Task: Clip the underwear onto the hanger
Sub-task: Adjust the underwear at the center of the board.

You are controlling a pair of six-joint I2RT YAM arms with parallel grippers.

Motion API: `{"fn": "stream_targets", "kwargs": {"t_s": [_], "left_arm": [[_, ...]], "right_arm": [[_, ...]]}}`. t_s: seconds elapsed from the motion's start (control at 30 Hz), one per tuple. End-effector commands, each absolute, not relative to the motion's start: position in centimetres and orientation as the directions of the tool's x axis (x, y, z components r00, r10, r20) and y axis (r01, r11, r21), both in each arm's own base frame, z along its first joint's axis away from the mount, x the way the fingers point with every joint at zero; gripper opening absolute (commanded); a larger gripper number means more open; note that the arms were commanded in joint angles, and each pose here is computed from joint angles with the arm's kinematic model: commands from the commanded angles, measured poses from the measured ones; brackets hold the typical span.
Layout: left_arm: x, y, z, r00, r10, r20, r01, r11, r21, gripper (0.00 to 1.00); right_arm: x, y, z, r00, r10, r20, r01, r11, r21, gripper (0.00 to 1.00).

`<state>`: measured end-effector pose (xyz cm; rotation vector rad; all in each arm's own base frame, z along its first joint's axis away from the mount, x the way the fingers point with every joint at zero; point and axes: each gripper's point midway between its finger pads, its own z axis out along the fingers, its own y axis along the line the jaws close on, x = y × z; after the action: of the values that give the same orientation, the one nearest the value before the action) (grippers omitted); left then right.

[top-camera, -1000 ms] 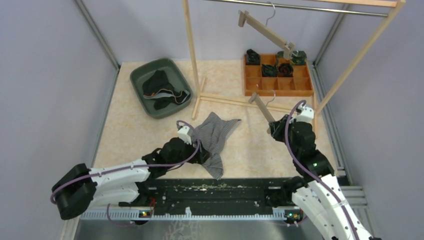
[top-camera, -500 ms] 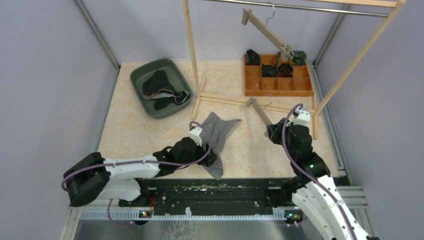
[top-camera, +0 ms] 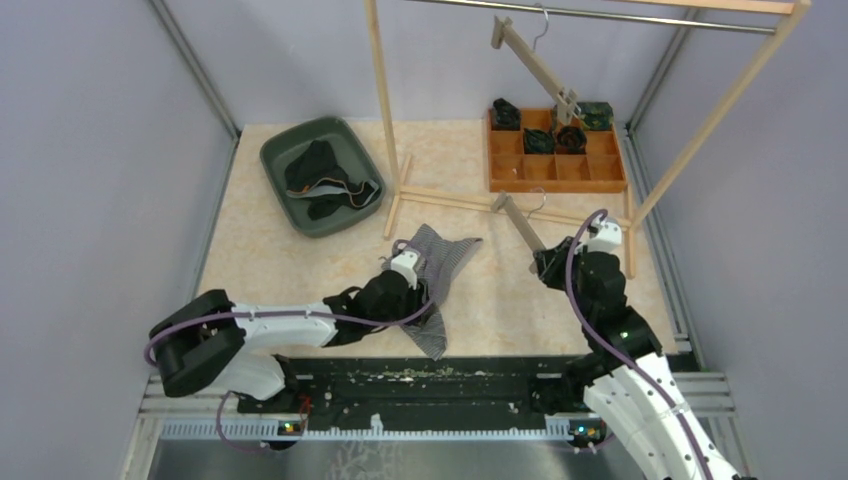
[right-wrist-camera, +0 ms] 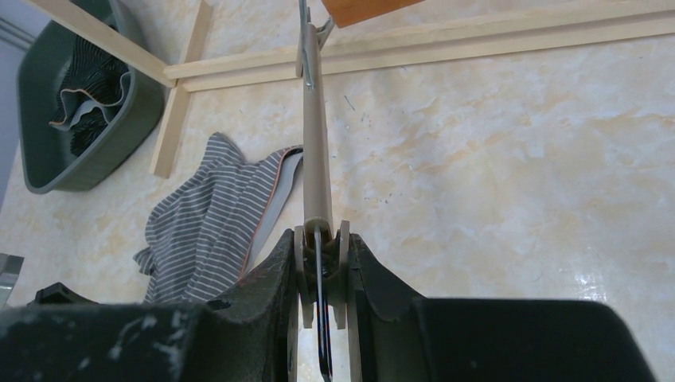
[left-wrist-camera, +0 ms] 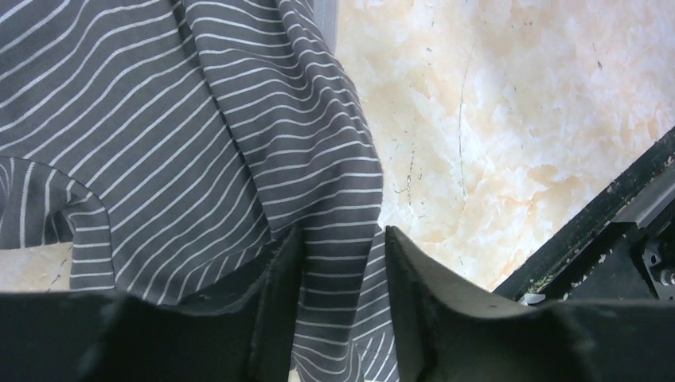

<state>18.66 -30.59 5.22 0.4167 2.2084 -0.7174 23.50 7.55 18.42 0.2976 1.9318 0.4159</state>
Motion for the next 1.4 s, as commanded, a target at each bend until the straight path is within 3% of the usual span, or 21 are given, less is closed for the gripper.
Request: {"fn": "stream_targets", "kwargs": {"t_s": [0.0,0.27,0.3,0.47,0.8,1.03,1.37], "left_arm": [[19.4,-31.1,5.7,-0.638,0.076,-0.767,0.497,0.801,-0.334,0.44],[19.4,-31.6,5.0,-0.649,0.098,-0.754,0.498,0.805,-0.324,0.02],[19.5,-31.6,5.0,-0.649,0.099,-0.755,0.497,0.805,-0.322,0.00],[19.7,-31.7,8.1,-0.631,0.003,-0.776,0.476,0.792,-0.383,0.00],[19.6,-29.6,17.6,-0.440,-0.419,-0.794,0.533,0.589,-0.607,0.00],[18.6,-29.6,20.3,-0.407,-0.542,-0.735,0.606,0.441,-0.662,0.00],[18.0,-31.2,21.5,-0.470,-0.623,-0.626,0.615,0.278,-0.738,0.00]], "right_arm": [[24.2,7.6,20.3,-0.314,0.419,-0.852,-0.013,0.896,0.445,0.00],[24.0,7.5,19.9,-0.316,0.420,-0.851,-0.011,0.895,0.446,0.00],[24.0,7.5,19.9,-0.315,0.421,-0.851,-0.010,0.895,0.446,0.00],[24.2,7.6,20.8,-0.276,0.448,-0.850,-0.022,0.881,0.472,0.00],[25.8,10.4,23.2,-0.195,0.626,-0.755,-0.156,0.740,0.654,0.00],[26.9,12.7,22.7,-0.215,0.734,-0.645,-0.228,0.604,0.763,0.00],[27.0,15.2,22.4,-0.224,0.745,-0.628,-0.268,0.573,0.775,0.00]]}}
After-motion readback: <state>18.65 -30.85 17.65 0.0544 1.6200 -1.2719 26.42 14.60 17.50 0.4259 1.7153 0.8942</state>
